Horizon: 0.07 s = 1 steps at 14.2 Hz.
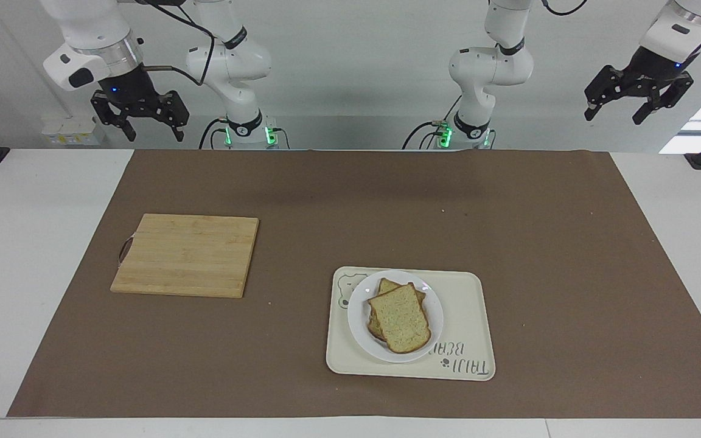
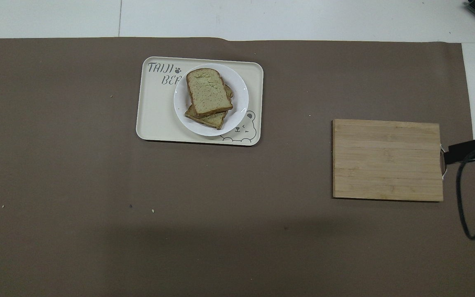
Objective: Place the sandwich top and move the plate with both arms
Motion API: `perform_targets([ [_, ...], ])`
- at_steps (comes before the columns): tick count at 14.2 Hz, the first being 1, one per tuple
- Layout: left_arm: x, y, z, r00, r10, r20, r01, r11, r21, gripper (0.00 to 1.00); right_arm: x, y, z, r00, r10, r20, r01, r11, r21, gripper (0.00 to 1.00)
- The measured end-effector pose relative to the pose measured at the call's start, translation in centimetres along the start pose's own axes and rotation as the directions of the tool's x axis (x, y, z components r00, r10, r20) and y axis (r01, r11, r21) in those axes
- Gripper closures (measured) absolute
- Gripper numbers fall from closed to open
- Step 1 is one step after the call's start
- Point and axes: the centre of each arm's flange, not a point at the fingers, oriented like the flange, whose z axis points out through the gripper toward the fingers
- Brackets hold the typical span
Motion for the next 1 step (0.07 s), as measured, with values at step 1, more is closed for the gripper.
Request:
perform_targets([
  [1, 0.0, 0.0, 0.0, 1.0, 0.0, 0.0, 0.0, 1.0, 0.0, 0.0, 0.0, 0.0, 0.0, 1.0, 0.0, 0.0, 0.0, 1.0, 0.0, 0.0],
])
